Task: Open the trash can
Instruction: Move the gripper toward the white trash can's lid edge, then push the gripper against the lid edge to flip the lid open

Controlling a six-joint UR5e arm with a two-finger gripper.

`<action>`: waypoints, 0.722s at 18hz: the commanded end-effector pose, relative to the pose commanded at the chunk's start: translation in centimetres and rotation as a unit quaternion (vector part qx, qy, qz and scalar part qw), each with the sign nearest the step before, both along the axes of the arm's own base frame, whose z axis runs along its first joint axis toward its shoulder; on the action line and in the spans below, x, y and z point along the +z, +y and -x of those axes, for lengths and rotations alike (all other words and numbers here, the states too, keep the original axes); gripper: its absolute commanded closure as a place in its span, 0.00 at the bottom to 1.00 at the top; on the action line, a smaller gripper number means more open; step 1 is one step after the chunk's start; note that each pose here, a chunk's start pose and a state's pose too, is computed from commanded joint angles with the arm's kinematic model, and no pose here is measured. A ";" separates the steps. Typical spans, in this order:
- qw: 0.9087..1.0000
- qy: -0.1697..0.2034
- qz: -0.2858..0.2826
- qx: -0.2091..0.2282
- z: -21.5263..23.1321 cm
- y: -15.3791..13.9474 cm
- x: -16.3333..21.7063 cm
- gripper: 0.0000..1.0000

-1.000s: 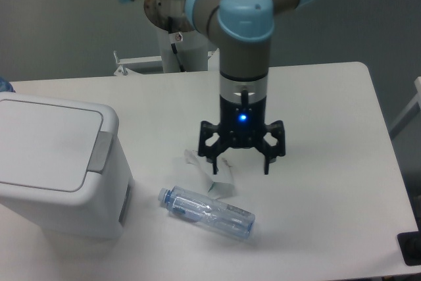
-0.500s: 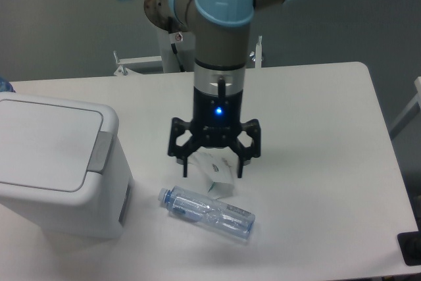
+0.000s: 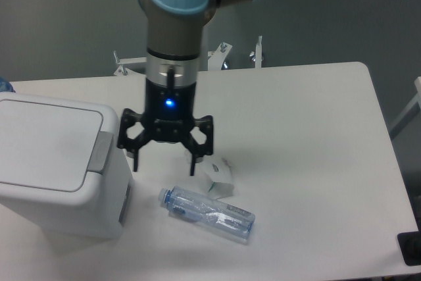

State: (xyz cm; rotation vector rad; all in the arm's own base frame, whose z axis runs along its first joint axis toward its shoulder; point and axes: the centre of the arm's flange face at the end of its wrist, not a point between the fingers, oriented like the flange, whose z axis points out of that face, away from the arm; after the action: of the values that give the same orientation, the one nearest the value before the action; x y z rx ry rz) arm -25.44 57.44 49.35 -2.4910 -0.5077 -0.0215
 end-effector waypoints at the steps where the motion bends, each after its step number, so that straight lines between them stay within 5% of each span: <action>1: 1.000 0.001 -0.003 -0.001 -0.5 -0.1 0.5 0.00; 13: 1.000 -0.008 0.012 -0.013 -2.4 -0.2 -1.3 0.00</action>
State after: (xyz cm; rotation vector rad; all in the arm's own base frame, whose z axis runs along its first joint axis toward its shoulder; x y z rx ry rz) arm -23.00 57.25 48.08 -2.5221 -0.4844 -0.0469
